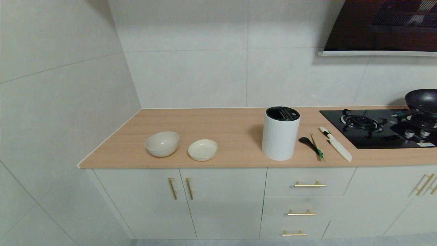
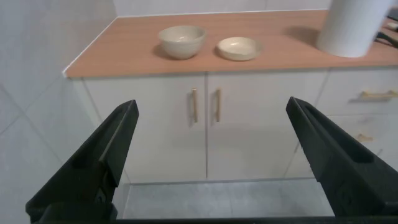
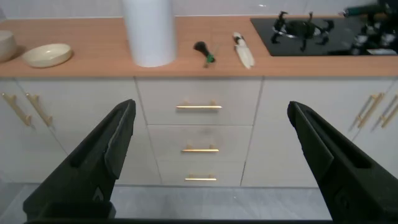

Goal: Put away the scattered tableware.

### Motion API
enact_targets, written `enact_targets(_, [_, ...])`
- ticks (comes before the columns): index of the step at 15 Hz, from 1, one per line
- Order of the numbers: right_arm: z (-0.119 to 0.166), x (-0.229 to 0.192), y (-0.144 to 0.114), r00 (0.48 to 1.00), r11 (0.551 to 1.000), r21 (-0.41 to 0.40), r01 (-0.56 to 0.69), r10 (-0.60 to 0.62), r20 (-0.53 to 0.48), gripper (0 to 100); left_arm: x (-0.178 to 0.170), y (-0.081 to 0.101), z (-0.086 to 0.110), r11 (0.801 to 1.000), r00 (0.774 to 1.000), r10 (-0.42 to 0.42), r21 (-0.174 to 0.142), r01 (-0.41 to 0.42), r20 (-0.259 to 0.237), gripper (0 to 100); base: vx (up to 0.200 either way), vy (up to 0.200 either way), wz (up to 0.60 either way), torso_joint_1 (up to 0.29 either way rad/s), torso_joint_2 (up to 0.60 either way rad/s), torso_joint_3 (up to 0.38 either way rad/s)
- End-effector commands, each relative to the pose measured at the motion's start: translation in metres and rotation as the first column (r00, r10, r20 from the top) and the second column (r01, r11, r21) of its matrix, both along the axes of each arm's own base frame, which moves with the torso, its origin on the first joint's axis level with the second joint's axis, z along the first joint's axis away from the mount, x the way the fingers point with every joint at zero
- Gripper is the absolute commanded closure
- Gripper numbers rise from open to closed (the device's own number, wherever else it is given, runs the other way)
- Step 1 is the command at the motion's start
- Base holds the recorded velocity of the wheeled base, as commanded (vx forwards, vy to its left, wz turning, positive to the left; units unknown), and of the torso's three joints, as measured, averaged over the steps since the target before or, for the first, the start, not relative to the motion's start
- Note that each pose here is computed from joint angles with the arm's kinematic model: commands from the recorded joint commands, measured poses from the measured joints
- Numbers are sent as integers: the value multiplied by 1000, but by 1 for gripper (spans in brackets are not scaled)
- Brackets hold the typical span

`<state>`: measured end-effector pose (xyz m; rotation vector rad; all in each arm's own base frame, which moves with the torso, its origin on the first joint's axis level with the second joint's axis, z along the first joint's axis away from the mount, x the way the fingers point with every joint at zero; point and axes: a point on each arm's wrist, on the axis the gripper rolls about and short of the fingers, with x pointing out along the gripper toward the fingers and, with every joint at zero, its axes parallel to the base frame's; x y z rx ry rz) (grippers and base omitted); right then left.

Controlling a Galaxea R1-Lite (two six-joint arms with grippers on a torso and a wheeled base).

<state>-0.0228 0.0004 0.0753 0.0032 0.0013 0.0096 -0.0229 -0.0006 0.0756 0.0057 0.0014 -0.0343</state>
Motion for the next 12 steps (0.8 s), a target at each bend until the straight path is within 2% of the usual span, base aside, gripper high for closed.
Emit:
enact_targets(1, [0, 0, 0, 1000, 1000, 0, -1, 1, 0, 0, 0, 0, 0, 1000, 1000, 1, 0, -1, -2, 0, 0, 200, 0, 2, 2, 46])
enact_targets(12, [0, 0, 0, 1000, 1000, 1, -1, 1, 0, 0, 0, 0, 0, 1000, 1000, 1, 2, -1, -2, 0, 0, 200, 0, 2, 1, 2])
